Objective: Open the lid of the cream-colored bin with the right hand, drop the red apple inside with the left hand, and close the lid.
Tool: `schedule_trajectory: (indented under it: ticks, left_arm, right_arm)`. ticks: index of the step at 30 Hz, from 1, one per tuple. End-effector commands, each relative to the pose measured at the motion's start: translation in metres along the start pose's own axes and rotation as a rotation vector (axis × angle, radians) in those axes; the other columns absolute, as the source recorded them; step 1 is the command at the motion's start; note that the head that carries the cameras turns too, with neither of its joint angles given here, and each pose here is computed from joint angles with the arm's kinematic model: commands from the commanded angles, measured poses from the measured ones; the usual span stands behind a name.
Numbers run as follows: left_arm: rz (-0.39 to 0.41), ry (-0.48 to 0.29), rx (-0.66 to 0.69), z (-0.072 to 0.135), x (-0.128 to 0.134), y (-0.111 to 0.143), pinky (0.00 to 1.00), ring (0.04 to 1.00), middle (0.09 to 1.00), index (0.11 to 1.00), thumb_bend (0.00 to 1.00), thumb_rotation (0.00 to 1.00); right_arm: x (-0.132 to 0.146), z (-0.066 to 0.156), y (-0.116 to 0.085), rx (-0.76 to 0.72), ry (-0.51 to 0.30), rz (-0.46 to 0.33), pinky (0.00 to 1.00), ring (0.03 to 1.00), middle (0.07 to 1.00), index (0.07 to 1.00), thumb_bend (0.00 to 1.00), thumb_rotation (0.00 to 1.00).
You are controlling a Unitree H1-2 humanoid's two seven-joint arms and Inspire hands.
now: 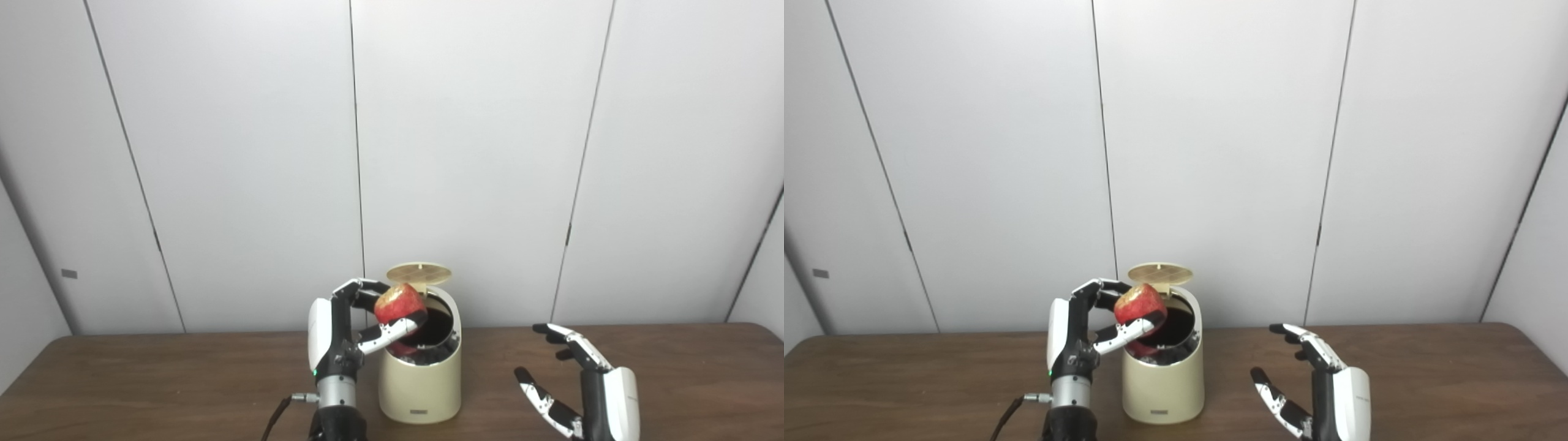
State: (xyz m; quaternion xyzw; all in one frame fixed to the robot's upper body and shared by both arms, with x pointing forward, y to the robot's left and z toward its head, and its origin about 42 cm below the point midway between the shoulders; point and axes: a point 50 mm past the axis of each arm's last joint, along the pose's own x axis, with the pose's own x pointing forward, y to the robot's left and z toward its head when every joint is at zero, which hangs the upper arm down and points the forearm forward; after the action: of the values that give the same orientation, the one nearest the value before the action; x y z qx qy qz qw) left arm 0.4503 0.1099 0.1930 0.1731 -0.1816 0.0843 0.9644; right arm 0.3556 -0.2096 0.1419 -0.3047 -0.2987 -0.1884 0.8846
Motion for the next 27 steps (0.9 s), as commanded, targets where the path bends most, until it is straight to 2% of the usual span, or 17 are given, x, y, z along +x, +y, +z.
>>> schedule_trajectory:
  ticks: [1, 2, 3, 5, 7, 12, 14, 16, 20, 24, 27]
  left_arm:
    - [-0.04, -0.052, -0.027, 0.0223, 0.0126, -0.0054, 0.85, 0.524, 0.474, 0.487, 0.52, 0.06]
    - [-0.046, -0.048, -0.028, 0.0222, 0.0124, -0.0053, 0.85, 0.526, 0.473, 0.486, 0.76, 0.17]
    - [-0.052, -0.044, -0.025, 0.022, 0.012, -0.0053, 0.84, 0.53, 0.471, 0.487, 0.9, 0.28]
    - [-0.059, -0.039, -0.02, 0.0218, 0.0115, -0.0051, 0.83, 0.53, 0.473, 0.494, 0.98, 0.38]
    - [-0.066, -0.036, -0.015, 0.0215, 0.0112, -0.0045, 0.82, 0.531, 0.48, 0.501, 1.0, 0.42]
    - [-0.081, -0.028, 0.001, 0.0199, 0.0101, -0.0045, 0.85, 0.558, 0.506, 0.522, 1.0, 0.46]
    - [-0.088, -0.026, 0.009, 0.0198, 0.0097, -0.0047, 0.83, 0.567, 0.519, 0.532, 1.0, 0.47]
    - [-0.096, -0.022, 0.011, 0.02, 0.0092, -0.005, 0.87, 0.589, 0.53, 0.541, 1.0, 0.47]
    - [-0.106, -0.015, 0.012, 0.0204, 0.0087, -0.0045, 0.94, 0.608, 0.547, 0.555, 1.0, 0.47]
    - [-0.106, -0.019, 0.026, 0.0208, 0.0085, -0.0033, 0.92, 0.555, 0.541, 0.558, 1.0, 0.45]
    - [-0.111, -0.025, 0.034, 0.0208, 0.0079, -0.0028, 0.92, 0.555, 0.543, 0.559, 1.0, 0.42]
  right_arm:
    - [-0.0637, -0.0224, 0.0119, -0.033, 0.147, 0.106, 0.54, 0.662, 0.694, 0.664, 0.28, 0.12]
    - [-0.0636, -0.0223, 0.0119, -0.031, 0.146, 0.106, 0.53, 0.661, 0.693, 0.664, 0.28, 0.11]
    - [-0.0634, -0.022, 0.0119, -0.031, 0.145, 0.106, 0.53, 0.659, 0.692, 0.664, 0.28, 0.1]
    - [-0.0632, -0.0217, 0.0119, -0.037, 0.143, 0.109, 0.53, 0.657, 0.691, 0.664, 0.28, 0.1]
    - [-0.0631, -0.0216, 0.012, -0.038, 0.142, 0.11, 0.53, 0.654, 0.691, 0.667, 0.28, 0.12]
    - [-0.0634, -0.0195, 0.0121, -0.032, 0.147, 0.11, 0.52, 0.65, 0.692, 0.662, 0.27, 0.15]
    - [-0.0636, -0.0188, 0.0121, -0.031, 0.148, 0.112, 0.52, 0.652, 0.692, 0.664, 0.27, 0.15]
    - [-0.0634, -0.0179, 0.0121, -0.03, 0.143, 0.11, 0.52, 0.651, 0.69, 0.662, 0.28, 0.13]
    - [-0.0636, -0.0158, 0.0122, -0.033, 0.138, 0.111, 0.52, 0.649, 0.687, 0.66, 0.27, 0.12]
    - [-0.0641, -0.0139, 0.0126, -0.03, 0.138, 0.111, 0.52, 0.65, 0.689, 0.662, 0.28, 0.11]
    - [-0.0646, -0.013, 0.0125, -0.025, 0.136, 0.11, 0.52, 0.649, 0.689, 0.664, 0.28, 0.11]
